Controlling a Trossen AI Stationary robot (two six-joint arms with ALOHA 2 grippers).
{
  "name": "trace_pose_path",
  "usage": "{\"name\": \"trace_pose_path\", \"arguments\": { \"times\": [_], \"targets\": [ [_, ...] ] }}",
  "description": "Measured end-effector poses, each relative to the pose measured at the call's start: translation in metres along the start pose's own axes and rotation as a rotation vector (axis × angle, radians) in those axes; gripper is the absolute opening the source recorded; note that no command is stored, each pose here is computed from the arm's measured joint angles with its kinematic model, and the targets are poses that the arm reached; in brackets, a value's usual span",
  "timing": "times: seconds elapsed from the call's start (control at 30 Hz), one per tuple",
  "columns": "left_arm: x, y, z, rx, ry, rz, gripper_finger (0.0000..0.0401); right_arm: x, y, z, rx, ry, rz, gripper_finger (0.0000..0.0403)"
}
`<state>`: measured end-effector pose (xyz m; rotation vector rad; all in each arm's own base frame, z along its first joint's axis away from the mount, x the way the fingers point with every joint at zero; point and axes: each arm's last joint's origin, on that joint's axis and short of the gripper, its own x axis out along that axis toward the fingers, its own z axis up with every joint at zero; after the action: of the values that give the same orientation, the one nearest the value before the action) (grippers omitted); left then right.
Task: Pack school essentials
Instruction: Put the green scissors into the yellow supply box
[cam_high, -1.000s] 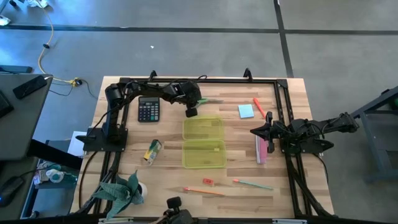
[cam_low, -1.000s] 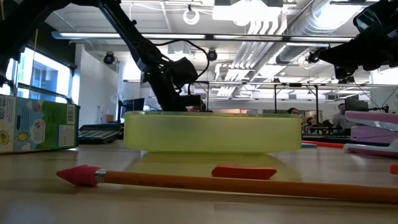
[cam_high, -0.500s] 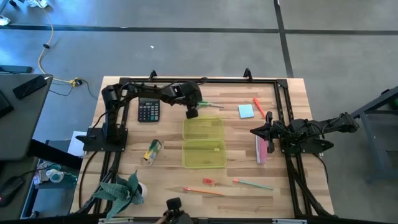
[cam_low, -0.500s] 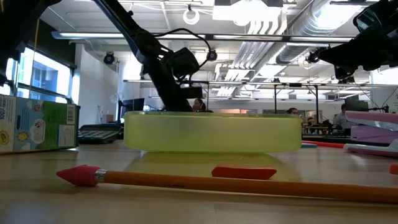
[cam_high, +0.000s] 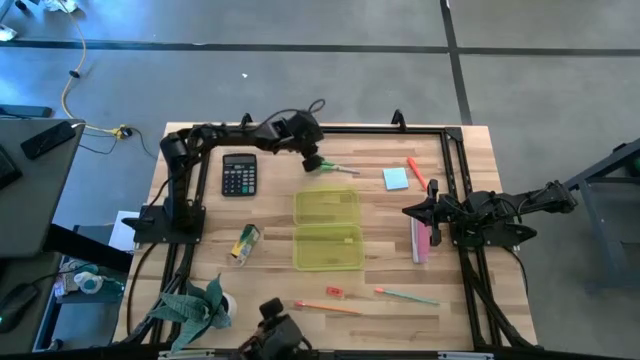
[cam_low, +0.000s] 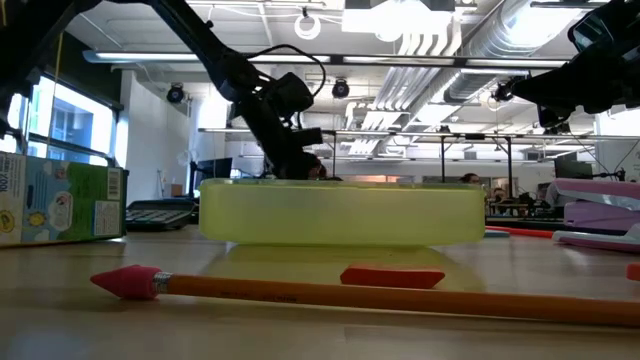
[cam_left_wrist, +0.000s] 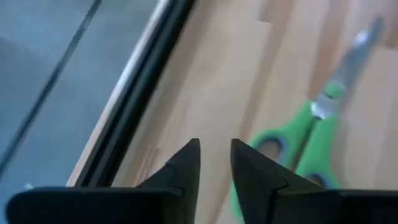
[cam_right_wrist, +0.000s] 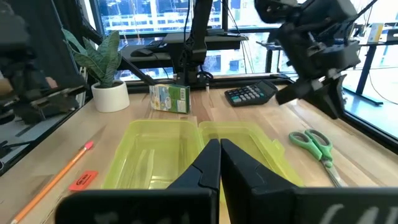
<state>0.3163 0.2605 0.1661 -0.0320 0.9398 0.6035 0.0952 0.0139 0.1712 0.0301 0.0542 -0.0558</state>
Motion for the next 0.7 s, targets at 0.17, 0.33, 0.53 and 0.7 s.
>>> {"name": "trace_pose_path", "arguments": {
  "times": [0.17,0.33,0.53,0.7],
  "targets": [
    [-0.004,0.019,-0.003,-0.114,0.067,-0.047,0.0115,0.000,0.000,0.000,0.000,0.000,0.000,0.0000],
    [-0.004,0.022,-0.009,-0.130,0.114,-0.101,0.0116,0.000,0.000,0.000,0.000,0.000,0.000,0.0000],
    [-0.004,0.015,-0.006,-0.116,0.102,-0.109,0.0116,0.000,0.000,0.000,0.000,0.000,0.000,0.0000],
    [-0.005,0.010,-0.004,-0.104,0.091,-0.116,0.0116,0.000,0.000,0.000,0.000,0.000,0.000,0.0000]
  ]
}}
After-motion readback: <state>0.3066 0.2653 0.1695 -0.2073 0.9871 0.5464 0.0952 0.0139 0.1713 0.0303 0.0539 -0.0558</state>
